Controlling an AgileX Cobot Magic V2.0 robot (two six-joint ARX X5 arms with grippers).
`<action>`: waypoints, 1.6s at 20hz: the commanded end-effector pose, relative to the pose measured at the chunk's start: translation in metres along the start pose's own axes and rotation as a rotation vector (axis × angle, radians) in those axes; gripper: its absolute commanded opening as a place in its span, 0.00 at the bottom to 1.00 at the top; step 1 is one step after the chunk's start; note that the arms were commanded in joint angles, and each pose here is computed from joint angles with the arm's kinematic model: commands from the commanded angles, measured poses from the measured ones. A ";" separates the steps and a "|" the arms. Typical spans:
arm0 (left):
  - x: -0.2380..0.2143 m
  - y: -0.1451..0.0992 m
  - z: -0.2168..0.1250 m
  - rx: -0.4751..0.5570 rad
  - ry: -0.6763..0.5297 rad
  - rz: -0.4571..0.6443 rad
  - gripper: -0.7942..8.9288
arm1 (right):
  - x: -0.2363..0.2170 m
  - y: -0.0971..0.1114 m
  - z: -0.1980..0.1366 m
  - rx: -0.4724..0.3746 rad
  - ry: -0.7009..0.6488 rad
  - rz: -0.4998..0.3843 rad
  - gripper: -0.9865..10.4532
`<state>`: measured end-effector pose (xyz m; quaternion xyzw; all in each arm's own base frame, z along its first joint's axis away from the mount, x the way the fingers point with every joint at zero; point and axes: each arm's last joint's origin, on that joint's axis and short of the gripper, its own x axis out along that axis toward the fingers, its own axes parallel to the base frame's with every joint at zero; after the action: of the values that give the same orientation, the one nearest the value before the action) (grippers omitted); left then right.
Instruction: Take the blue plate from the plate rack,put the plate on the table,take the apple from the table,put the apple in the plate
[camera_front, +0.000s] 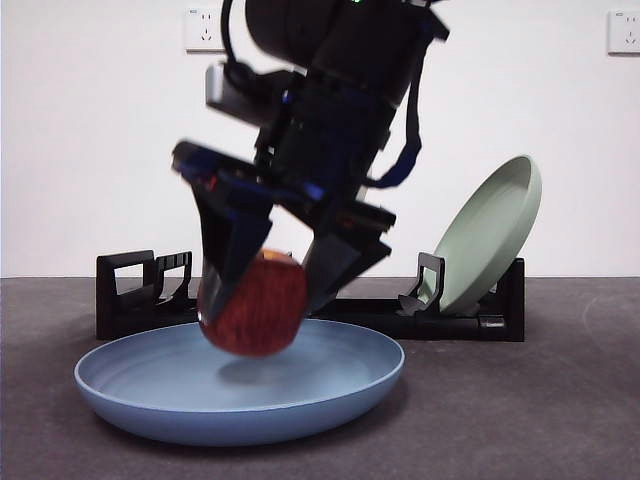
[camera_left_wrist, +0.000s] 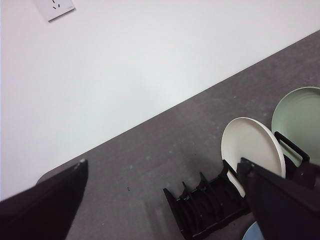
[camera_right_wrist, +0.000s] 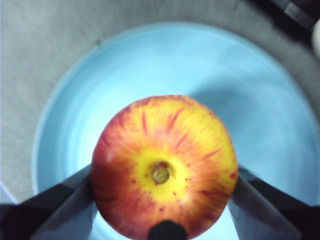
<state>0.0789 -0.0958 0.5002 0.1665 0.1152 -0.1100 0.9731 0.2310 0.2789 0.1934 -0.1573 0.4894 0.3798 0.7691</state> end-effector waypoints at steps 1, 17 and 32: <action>0.000 0.001 0.000 -0.017 -0.004 0.006 0.60 | 0.007 0.002 0.000 -0.005 0.011 0.000 0.08; 0.000 0.001 -0.005 0.022 0.035 0.006 0.60 | 0.005 0.003 0.004 0.005 0.034 0.001 0.69; 0.008 -0.013 -0.015 0.085 0.167 -0.129 0.07 | -0.236 0.011 -0.036 -0.066 -0.503 -0.086 0.13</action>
<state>0.0807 -0.1046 0.4801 0.2148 0.2013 -0.1654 0.9413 0.1442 0.1623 0.3850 -0.0884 0.2672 0.3915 0.8761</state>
